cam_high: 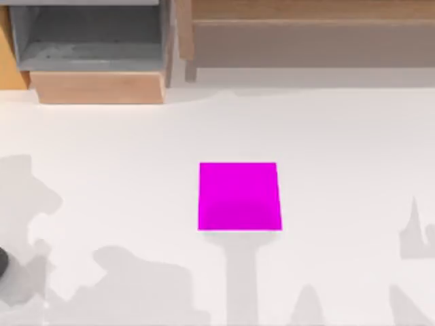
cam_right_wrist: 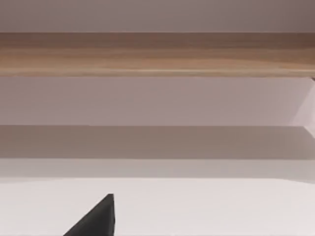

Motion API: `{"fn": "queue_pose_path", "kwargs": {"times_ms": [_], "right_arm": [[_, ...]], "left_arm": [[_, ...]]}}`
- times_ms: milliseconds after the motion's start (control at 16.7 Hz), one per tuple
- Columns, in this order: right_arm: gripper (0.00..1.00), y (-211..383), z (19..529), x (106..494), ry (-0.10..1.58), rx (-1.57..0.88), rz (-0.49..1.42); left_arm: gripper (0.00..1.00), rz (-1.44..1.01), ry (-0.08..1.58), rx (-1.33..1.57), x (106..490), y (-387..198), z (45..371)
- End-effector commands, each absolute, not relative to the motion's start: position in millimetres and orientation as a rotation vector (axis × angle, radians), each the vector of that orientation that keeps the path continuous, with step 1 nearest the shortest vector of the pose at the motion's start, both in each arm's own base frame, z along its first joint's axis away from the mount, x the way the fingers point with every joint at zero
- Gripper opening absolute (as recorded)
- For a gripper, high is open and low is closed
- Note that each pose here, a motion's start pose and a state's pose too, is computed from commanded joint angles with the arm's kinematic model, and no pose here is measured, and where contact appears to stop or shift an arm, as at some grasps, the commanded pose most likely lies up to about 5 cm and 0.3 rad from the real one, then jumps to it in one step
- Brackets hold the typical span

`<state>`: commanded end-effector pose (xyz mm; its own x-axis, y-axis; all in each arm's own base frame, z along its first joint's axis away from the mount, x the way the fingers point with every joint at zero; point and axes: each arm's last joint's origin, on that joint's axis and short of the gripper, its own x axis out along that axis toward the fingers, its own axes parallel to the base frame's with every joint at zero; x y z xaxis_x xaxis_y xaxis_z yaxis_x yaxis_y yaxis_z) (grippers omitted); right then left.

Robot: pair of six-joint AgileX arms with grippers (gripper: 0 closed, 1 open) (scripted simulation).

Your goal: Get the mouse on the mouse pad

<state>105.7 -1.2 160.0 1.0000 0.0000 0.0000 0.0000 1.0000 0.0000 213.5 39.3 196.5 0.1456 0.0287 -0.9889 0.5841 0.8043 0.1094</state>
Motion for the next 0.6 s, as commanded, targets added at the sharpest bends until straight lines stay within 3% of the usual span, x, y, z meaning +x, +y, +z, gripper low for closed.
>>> {"fn": "queue_pose_path", "kwargs": {"times_ms": [240,600], "right_arm": [[1.00,-1,160,106,0.000,0.000,0.000],[1.00,-1,160,106,0.000,0.000,0.000]], "left_arm": [[1.00,-0.548,1.494,0.556,233,48,193],[1.00,-0.561,1.500,0.561,235,48,192]]}}
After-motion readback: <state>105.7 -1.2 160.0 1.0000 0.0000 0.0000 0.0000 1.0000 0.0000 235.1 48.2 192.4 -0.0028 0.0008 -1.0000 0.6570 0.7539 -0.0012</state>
